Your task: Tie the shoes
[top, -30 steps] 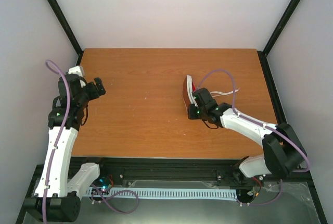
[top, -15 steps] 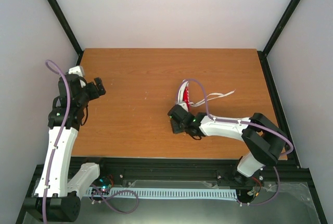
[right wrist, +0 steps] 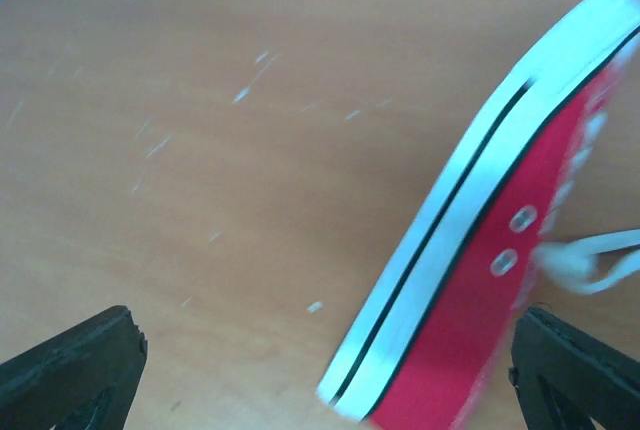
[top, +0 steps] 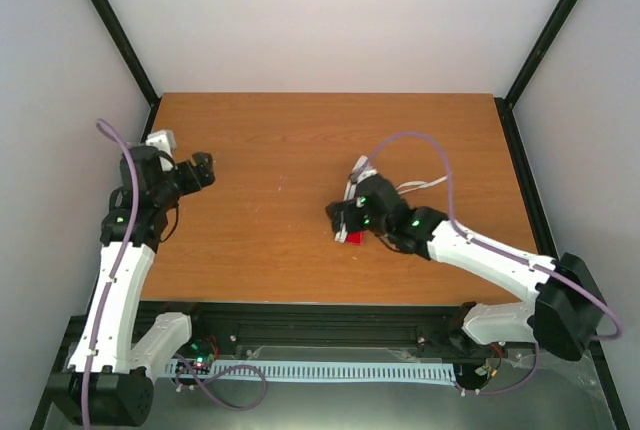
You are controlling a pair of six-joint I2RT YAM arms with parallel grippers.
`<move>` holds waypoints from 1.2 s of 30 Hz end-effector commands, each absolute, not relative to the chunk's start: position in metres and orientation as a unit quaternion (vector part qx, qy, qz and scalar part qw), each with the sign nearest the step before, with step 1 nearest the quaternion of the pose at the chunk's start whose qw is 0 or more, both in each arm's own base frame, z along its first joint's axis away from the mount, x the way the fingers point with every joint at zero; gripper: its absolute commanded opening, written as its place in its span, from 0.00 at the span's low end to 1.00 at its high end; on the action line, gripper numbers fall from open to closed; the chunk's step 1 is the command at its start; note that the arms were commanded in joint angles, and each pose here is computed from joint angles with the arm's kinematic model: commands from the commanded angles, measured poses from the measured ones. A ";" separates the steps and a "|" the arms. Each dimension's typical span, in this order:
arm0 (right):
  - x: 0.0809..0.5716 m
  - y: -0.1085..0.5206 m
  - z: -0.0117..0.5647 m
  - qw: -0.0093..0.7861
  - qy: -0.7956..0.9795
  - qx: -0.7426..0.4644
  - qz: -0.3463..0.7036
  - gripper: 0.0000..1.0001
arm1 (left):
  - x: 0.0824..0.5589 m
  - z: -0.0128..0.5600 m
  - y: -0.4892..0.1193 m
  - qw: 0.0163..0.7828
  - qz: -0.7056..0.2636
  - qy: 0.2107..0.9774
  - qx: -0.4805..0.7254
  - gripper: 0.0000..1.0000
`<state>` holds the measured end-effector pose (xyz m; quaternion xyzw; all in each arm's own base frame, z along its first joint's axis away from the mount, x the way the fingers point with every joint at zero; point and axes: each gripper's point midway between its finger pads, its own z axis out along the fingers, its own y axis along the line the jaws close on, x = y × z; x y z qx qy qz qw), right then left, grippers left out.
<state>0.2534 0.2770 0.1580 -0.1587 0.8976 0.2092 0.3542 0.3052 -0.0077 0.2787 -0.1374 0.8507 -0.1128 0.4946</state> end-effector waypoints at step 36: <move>0.304 0.064 0.107 0.376 0.895 0.159 0.178 1.00 | 0.322 0.064 -0.381 0.253 -0.152 0.943 0.151 0.91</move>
